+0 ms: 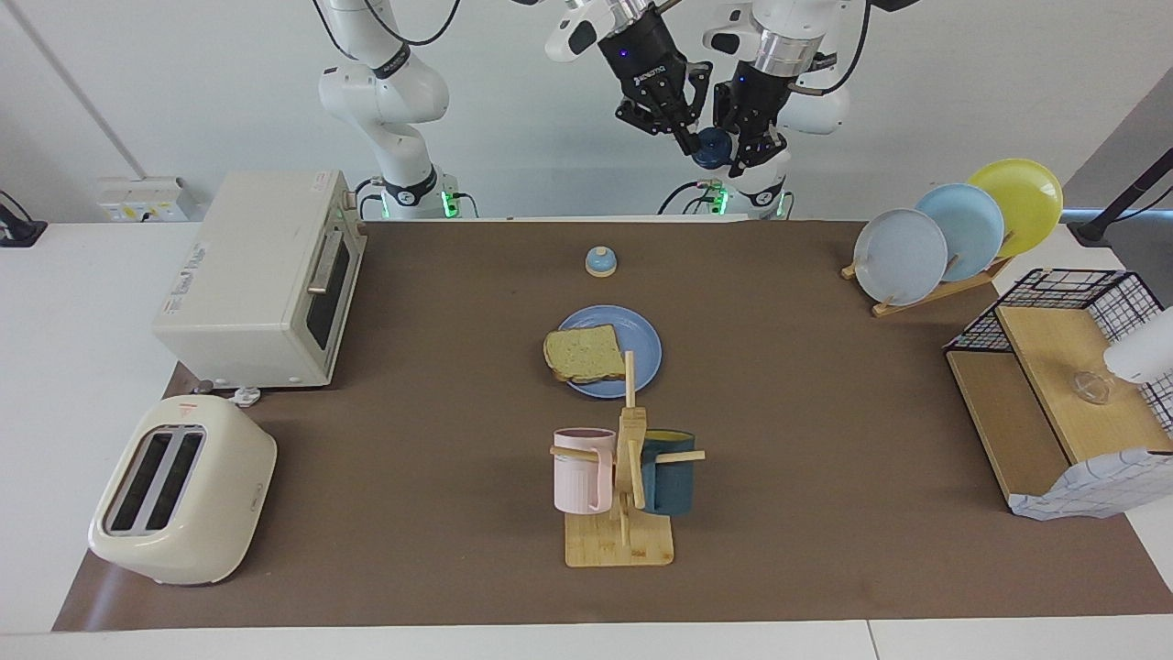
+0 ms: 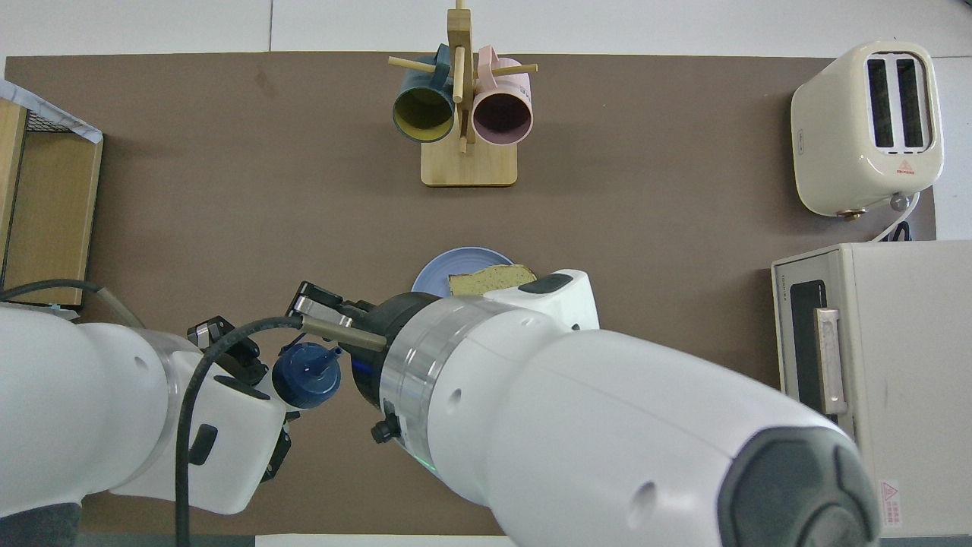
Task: Put bread on plate and add seasoning
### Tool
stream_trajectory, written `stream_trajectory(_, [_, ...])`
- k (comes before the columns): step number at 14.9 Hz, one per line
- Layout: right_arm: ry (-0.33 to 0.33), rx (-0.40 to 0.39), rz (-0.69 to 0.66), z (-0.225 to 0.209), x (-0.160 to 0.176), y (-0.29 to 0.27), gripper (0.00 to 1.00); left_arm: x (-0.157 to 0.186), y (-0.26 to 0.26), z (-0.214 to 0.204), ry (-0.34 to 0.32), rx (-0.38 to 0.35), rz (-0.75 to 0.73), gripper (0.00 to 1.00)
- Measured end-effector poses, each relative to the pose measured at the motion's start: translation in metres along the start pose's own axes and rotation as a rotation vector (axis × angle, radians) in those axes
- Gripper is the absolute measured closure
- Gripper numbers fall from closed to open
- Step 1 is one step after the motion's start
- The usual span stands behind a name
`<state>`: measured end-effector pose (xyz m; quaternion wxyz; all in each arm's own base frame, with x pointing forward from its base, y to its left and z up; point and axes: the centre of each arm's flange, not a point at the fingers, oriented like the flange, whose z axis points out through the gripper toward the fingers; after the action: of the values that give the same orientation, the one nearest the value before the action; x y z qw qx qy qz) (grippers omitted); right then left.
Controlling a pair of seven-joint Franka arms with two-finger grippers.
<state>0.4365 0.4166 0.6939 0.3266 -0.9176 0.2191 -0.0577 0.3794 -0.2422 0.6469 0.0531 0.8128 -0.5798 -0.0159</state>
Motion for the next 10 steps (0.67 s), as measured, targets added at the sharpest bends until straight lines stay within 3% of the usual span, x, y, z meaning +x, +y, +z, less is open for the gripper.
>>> stream_trajectory(2, [0.001, 0.011, -0.002, -0.0018, 0.0018, -0.002, 0.93, 0.0034, 0.0043, 0.0008, -0.003, 0.001, 0.01, 0.65])
stream_trajectory(6, [0.002, 0.009, -0.093, -0.0012, 0.0001, -0.0026, 0.79, 0.0038, 0.0049, 0.0017, -0.005, 0.001, 0.011, 0.65])
stream_trajectory(10, [0.008, 0.002, -0.137, -0.0008, 0.0023, -0.0015, 0.41, 0.0037, 0.0049, 0.0025, -0.007, -0.001, 0.011, 0.65])
